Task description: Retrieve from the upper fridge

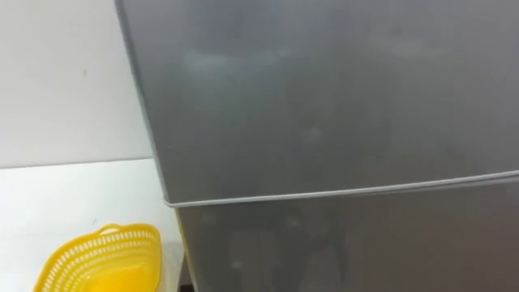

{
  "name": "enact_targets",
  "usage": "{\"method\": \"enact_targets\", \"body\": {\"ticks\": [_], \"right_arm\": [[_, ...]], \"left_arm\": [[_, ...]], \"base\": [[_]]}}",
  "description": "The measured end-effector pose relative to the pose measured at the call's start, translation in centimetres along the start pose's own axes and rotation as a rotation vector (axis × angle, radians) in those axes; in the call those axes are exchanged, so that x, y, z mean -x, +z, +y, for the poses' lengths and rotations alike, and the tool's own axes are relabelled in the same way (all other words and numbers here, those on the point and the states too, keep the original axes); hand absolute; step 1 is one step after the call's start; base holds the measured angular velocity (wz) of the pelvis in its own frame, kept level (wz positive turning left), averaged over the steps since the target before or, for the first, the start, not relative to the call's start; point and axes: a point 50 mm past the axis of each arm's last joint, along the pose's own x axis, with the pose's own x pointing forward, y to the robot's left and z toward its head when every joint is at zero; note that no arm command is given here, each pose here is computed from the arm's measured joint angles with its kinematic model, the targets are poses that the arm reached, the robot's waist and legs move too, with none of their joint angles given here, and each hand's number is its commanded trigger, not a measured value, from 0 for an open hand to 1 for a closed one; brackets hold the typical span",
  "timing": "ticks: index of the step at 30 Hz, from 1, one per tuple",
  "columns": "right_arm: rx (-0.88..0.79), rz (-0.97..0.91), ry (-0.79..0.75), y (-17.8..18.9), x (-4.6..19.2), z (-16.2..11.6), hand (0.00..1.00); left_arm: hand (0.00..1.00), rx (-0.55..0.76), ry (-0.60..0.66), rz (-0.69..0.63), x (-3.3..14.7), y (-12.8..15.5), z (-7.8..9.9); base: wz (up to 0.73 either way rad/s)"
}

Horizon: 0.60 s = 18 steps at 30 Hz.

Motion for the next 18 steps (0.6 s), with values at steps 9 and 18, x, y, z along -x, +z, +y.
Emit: {"method": "enact_targets", "body": {"ticks": [9,18], "right_arm": [[-0.003,0.043,0.007,-0.8,0.0,0.1,0.00],[0.004,0.073,0.010,-1.0,0.0,0.0,0.00]], "left_arm": [[0.00,0.287,-0.234,0.062,-0.2,0.8,-2.1],[0.00,0.609,-0.381,0.057,-0.6,2.1,-3.6]], "base": [[-0.05],[-0.02]]}}
